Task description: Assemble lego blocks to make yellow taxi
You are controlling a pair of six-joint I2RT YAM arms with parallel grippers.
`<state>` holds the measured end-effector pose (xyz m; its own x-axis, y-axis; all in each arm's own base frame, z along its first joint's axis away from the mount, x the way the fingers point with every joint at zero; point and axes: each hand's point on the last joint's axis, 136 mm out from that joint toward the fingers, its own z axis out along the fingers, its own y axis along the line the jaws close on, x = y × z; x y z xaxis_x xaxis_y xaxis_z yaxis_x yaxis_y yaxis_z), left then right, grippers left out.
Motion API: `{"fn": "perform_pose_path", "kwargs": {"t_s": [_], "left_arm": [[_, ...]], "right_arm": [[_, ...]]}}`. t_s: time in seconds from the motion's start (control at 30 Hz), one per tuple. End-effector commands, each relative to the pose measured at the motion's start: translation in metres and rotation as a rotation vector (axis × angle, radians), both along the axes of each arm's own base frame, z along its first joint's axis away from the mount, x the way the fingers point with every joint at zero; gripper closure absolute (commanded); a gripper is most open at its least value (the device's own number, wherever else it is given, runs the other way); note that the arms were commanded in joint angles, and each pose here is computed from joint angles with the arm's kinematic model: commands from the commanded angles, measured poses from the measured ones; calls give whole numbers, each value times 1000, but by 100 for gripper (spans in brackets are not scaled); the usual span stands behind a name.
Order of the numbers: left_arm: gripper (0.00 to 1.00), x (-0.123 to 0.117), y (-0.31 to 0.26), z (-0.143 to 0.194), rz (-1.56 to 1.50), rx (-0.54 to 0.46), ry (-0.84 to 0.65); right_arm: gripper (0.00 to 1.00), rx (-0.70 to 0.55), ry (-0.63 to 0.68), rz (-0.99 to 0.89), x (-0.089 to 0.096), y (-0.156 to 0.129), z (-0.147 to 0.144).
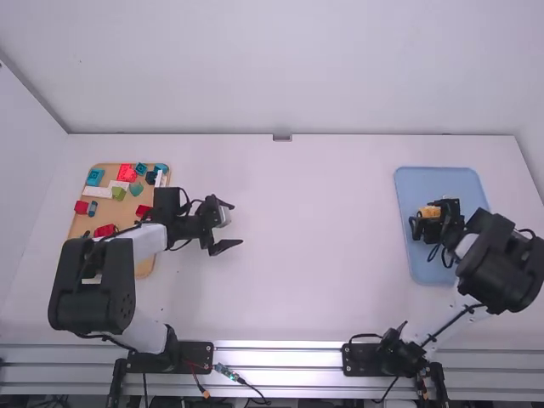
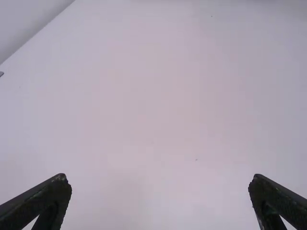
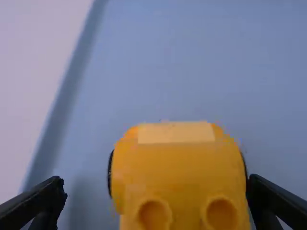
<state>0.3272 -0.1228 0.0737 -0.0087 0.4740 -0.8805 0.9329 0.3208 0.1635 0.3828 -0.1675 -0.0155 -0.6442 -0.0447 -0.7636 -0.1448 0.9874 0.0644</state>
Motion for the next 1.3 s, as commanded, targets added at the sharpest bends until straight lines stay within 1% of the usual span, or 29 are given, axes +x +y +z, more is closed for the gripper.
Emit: {"fn": "perform_pose_path", "kwargs": {"t_s": [0.0, 0.07, 0.1, 0.2, 0.27, 0.33, 0.37, 0.4, 0.5, 0.53, 0.63, 0.77, 0.8, 0.83, 0.93, 1.0, 1.1, 1.27], "left_arm": [[1, -6, -2, 3, -18, -18, -11], [1, -3, -1, 5, 8, -35, 16], [1, -2, -1, 6, 16, -40, 23], [1, 24, 9, 11, 197, -79, 117], [1, 35, 15, 12, 282, -96, 151], [1, 50, 23, 15, 402, -122, 203], [1, 59, 29, 15, 487, -124, 235], [1, 63, 33, 14, 530, -123, 253], [1, 80, 49, 10, 738, -98, 339], [1, 80, 50, 10, 745, -97, 343], [1, 84, 56, 14, 852, -50, 407], [1, 86, 61, 23, 942, -28, 489], [3, 86, 64, 27, 975, -20, 512], [1, 86, 66, 29, 988, -14, 520], [1, 83, 71, 40, 1026, 19, 581], [1, 81, 70, 44, 1024, 26, 597], [4, 81, 85, 48, 1073, 18, 570], [9, 78, 95, 55, 1117, 16, 500]], "right_arm": [[1, -45, -68, 8, 9, -3, 43], [1, -47, -73, 10, 4, 2, 65], [1, -48, -74, 12, 4, 3, 68], [1, -72, -66, -15, 0, 14, 100], [1, -80, -55, -38, -2, 18, 110], [1, -103, -36, -30, -4, 32, 125], [1, -118, -18, -15, -5, 44, 133], [1, -125, -12, -9, -6, 48, 136], [1, -176, 30, 27, -7, 74, 148], [1, -178, 35, 27, -7, 77, 148], [1, -188, 80, -7, -6, 94, 154], [1, -187, 136, -34, -7, 112, 158], [0, -193, 153, -22, -8, 118, 159], [1, -191, 156, -17, -9, 120, 159], [1, -163, 172, 5, -9, 140, 164], [1, -160, 174, 15, -9, 145, 164], [3, -166, 151, 6, -10, 152, 166], [9, -172, 101, -22, -14, 164, 171]]}}
